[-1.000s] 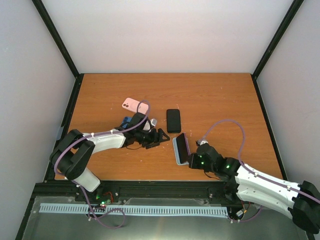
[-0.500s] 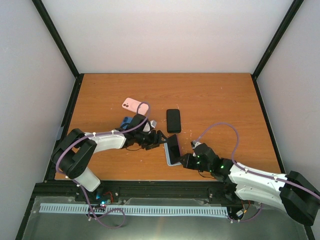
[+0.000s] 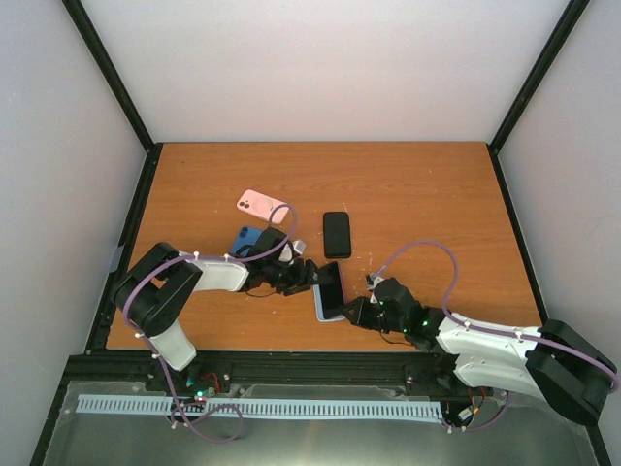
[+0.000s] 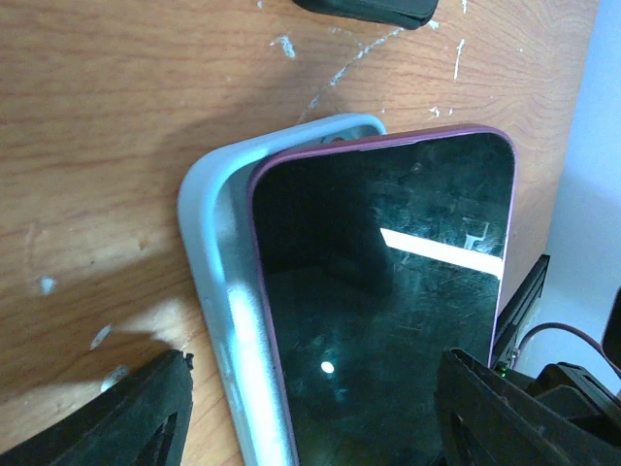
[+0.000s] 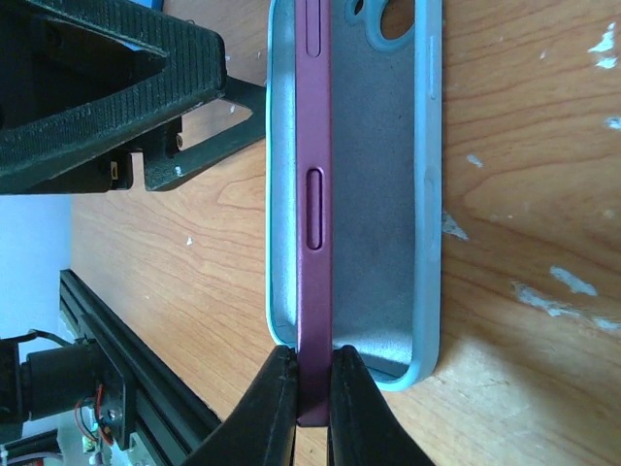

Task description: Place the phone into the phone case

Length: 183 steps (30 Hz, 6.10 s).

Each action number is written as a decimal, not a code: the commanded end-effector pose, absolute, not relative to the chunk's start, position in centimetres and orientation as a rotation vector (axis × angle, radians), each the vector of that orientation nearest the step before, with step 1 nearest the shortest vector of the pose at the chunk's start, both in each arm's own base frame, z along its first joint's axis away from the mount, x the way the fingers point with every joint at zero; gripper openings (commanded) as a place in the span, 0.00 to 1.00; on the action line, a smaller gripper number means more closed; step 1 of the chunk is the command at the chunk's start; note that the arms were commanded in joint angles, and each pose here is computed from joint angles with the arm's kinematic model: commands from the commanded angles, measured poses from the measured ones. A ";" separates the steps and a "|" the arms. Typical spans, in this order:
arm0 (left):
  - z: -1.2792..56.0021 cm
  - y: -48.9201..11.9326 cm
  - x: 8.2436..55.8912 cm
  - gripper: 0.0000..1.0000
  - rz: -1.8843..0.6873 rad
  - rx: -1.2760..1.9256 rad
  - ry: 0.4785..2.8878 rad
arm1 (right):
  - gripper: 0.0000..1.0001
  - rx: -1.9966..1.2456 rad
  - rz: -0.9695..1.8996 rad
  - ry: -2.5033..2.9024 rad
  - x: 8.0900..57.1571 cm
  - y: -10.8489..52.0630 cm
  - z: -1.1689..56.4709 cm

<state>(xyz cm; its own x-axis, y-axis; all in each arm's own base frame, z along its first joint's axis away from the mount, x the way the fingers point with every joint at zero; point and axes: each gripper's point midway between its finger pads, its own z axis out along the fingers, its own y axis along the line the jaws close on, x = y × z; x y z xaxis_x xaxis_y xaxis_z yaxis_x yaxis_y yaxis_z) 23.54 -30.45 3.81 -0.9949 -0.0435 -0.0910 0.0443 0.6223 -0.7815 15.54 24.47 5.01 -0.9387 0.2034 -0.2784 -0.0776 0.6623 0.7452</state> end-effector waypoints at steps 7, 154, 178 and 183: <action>3.4 -30.8 21.9 0.65 -1.443 0.007 2.723 | 0.03 0.220 1.178 2.651 14.8 24.6 2.4; 22.4 -28.8 17.6 0.05 -1.921 0.431 1.933 | 0.32 -0.198 1.659 1.995 16.3 26.8 20.9; 21.9 -29.5 19.8 0.00 -1.791 0.449 1.931 | 0.03 -0.077 1.812 2.096 13.9 25.9 17.7; 20.4 -29.3 20.5 0.00 -1.681 0.454 1.989 | 0.03 0.036 1.817 2.141 14.2 25.6 16.6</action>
